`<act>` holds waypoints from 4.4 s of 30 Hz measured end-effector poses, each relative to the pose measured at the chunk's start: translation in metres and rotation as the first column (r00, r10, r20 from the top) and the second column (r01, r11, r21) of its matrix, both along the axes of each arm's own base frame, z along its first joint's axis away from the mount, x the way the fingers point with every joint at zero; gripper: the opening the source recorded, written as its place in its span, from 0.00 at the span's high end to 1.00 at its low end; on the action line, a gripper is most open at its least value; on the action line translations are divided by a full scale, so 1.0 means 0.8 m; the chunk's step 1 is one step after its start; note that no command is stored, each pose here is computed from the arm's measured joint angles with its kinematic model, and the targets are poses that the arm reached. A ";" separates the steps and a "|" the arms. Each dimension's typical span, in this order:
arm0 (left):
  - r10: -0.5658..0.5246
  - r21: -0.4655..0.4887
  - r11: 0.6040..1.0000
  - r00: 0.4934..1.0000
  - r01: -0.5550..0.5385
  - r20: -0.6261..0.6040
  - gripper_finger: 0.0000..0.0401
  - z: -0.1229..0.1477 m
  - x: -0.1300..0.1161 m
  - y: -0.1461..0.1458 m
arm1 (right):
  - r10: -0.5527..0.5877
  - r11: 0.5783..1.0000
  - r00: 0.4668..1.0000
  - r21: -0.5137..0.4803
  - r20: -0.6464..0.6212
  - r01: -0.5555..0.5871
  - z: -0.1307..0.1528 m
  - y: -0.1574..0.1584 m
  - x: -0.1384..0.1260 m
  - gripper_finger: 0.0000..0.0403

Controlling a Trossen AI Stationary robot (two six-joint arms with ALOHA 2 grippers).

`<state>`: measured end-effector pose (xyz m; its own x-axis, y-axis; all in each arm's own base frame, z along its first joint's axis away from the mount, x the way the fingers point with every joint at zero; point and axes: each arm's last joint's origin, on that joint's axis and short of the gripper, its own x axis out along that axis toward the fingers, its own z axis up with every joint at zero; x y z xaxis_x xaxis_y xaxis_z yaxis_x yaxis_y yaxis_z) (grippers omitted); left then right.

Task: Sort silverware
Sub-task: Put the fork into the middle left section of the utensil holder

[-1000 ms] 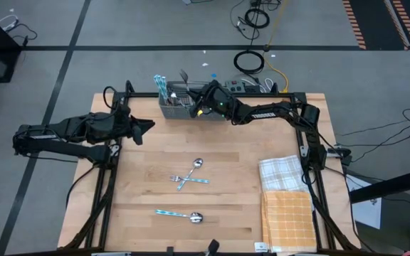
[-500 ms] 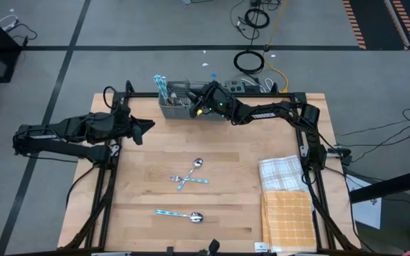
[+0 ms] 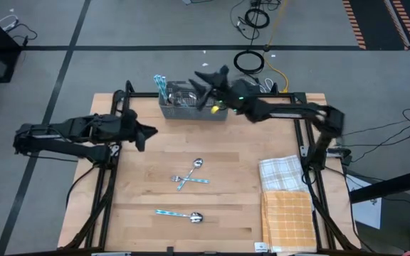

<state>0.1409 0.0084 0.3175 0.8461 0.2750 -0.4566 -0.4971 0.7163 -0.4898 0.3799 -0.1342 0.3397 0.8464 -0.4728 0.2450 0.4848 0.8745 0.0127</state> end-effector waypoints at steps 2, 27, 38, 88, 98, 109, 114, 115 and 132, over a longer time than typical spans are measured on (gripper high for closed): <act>-0.055 -0.055 0.997 0.998 0.055 -0.002 0.77 -0.004 0.016 -0.003 | 0.011 0.998 1.000 -0.062 -0.011 -0.012 0.038 0.022 -0.024 0.61; -0.578 0.059 0.714 0.635 0.698 -0.513 0.77 -0.151 0.158 -0.090 | 0.292 0.954 0.875 0.184 -0.387 -0.237 0.110 0.158 -0.200 0.59; -0.565 -0.041 0.685 0.494 0.728 -0.661 0.77 -0.183 0.154 -0.079 | 0.318 0.946 0.856 0.197 -0.407 -0.258 0.103 0.165 -0.189 0.59; -0.632 -0.081 0.563 0.365 0.823 -0.684 0.65 -0.240 0.183 -0.075 | 0.328 0.939 0.847 0.239 -0.419 -0.246 0.098 0.165 -0.188 0.59; -0.606 -0.097 0.638 0.421 0.764 -0.675 0.98 -0.239 0.183 -0.074 | 0.336 0.931 0.851 0.281 -0.403 -0.235 0.098 0.165 -0.189 0.59; -0.551 -0.082 0.765 0.585 0.638 -0.596 1.00 -0.186 0.178 -0.073 | 0.336 0.931 0.850 0.282 -0.406 -0.234 0.097 0.165 -0.189 0.59; -0.540 -0.046 0.800 0.684 0.598 -0.491 1.00 -0.138 0.183 -0.074 | 0.336 0.931 0.848 0.281 -0.410 -0.233 0.097 0.165 -0.189 0.59; -0.528 -0.018 0.806 0.705 0.591 -0.473 1.00 -0.127 0.184 -0.073 | 0.336 0.931 0.847 0.279 -0.412 -0.234 0.097 0.165 -0.189 0.59; -0.377 0.137 0.859 0.792 0.492 -0.480 0.97 -0.038 0.167 -0.036 | 0.457 0.884 0.562 0.424 -0.690 -0.198 0.033 0.176 -0.164 0.58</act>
<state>0.2746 -0.0203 0.2872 0.6408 0.0749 -0.7640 -0.2177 0.9721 -0.0873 0.2483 0.0069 0.3658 0.7660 -0.0564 -0.6404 0.1096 0.9930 0.0436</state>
